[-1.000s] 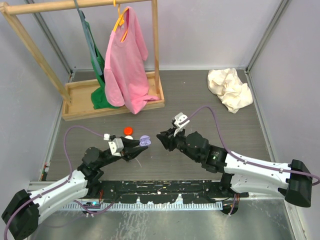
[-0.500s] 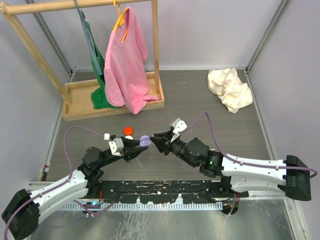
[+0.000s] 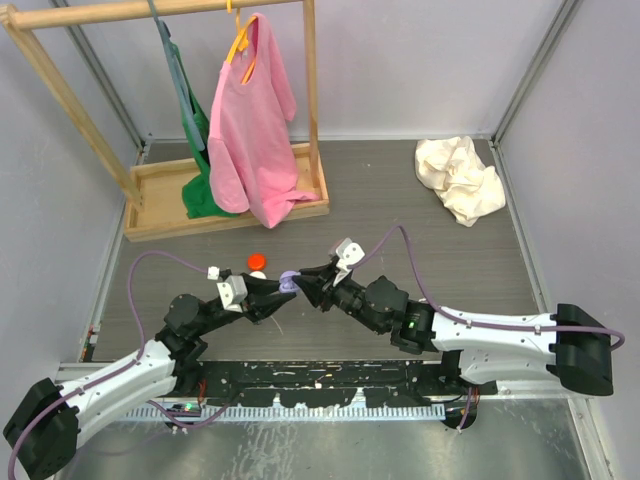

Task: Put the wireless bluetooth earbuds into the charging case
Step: Pick up the earbud from the center of the board, then place the earbud in the charging case.

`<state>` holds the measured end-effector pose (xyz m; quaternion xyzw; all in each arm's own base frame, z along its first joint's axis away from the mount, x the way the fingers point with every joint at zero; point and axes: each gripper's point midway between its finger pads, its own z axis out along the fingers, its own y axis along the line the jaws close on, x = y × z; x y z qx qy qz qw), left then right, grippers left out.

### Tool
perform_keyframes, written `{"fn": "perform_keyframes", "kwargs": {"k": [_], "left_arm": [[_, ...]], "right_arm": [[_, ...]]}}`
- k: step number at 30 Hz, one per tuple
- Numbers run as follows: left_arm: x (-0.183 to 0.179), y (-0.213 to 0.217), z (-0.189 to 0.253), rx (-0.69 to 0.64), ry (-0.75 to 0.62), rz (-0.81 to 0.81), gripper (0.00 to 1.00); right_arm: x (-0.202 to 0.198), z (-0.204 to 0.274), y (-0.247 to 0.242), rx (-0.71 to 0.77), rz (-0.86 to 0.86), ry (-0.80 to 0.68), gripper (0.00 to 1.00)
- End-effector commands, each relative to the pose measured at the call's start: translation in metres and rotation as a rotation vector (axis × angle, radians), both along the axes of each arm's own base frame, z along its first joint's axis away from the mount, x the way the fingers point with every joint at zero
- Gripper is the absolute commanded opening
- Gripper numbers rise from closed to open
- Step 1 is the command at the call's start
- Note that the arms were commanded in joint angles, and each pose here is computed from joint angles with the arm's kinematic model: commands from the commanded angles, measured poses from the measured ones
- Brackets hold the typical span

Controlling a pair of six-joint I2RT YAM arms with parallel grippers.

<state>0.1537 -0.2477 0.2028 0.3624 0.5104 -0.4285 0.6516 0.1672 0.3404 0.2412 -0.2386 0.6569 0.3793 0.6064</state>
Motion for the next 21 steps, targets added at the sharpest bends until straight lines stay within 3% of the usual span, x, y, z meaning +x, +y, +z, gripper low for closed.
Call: {"fn": "perform_keyframes", "kwargs": {"k": [1,21], "left_arm": [[-0.0023,0.0024,0.0284,-0.079,-0.07,0.002,0.01],[0.0045,0.0051,0.0272,-0.086,-0.052,0.042,0.01]], "right_arm": [[-0.004,0.023,0.0074,0.091,0.025,-0.02,0.23],[-0.0083,0.0225,0.0086,0.095,0.048,-0.012,0.25]]}}
